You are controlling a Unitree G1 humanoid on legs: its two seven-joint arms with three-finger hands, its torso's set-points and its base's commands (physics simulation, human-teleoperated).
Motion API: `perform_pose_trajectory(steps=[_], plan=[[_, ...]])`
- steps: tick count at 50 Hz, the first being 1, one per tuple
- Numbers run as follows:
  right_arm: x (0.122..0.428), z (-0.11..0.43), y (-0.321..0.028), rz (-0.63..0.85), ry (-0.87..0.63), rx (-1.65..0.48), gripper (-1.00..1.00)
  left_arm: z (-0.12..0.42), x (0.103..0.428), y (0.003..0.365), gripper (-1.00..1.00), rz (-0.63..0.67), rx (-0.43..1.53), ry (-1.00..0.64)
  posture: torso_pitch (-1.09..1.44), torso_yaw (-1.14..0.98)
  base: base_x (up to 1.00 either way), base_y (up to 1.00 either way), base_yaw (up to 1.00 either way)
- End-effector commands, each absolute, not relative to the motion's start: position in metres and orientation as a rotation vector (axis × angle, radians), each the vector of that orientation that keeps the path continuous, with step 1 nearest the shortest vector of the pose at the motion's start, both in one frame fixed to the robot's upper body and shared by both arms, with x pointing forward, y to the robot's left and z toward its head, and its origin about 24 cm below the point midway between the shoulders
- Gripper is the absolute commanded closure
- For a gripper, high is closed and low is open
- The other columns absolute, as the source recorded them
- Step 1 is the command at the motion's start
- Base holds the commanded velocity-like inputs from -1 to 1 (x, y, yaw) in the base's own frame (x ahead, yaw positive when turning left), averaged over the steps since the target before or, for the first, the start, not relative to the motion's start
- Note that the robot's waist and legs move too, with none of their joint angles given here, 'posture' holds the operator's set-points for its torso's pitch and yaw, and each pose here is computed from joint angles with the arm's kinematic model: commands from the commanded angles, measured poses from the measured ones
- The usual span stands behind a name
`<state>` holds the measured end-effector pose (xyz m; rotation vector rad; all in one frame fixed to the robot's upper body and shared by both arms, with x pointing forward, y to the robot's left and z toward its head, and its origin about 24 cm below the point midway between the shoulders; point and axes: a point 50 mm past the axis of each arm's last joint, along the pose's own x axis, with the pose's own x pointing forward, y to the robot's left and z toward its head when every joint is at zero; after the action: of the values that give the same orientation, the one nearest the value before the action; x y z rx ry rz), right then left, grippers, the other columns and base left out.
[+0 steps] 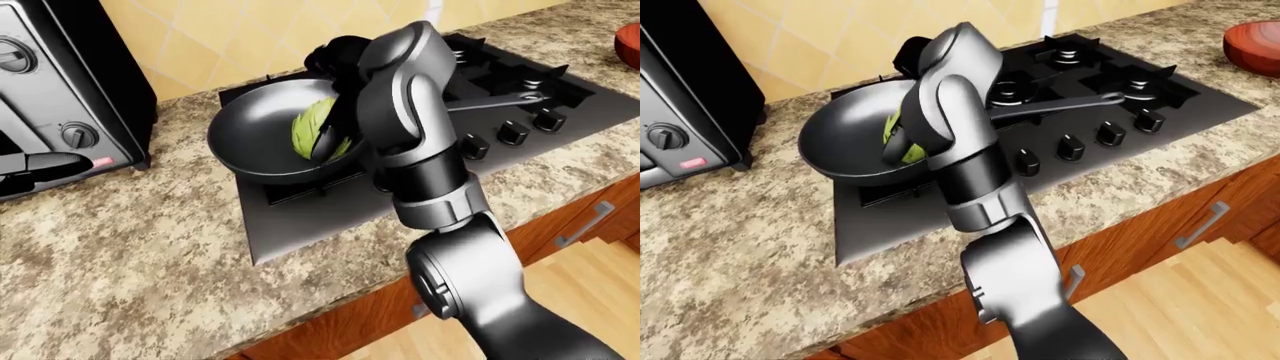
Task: Pick the artichoke from the pan and place it in the bowl.
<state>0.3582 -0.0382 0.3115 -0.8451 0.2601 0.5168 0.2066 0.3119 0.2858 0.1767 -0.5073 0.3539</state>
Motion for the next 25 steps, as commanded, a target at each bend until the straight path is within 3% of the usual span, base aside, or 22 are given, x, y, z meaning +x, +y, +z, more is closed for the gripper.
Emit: perform_pose_trajectory(steps=[1, 25], plan=[[0.356, 0.332, -0.036, 0.482, 0.166, -0.864, -1.00, 0.299, 0.199, 0.310, -1.00, 0.364, 0.207, -0.581, 0.00, 0.00, 0.00, 0.00, 0.00], [0.374, 0.319, -0.031, 0.476, 0.184, -0.858, -1.00, 0.298, 0.199, 0.311, -1.00, 0.364, 0.206, -0.578, 0.00, 0.00, 0.00, 0.00, 0.00]])
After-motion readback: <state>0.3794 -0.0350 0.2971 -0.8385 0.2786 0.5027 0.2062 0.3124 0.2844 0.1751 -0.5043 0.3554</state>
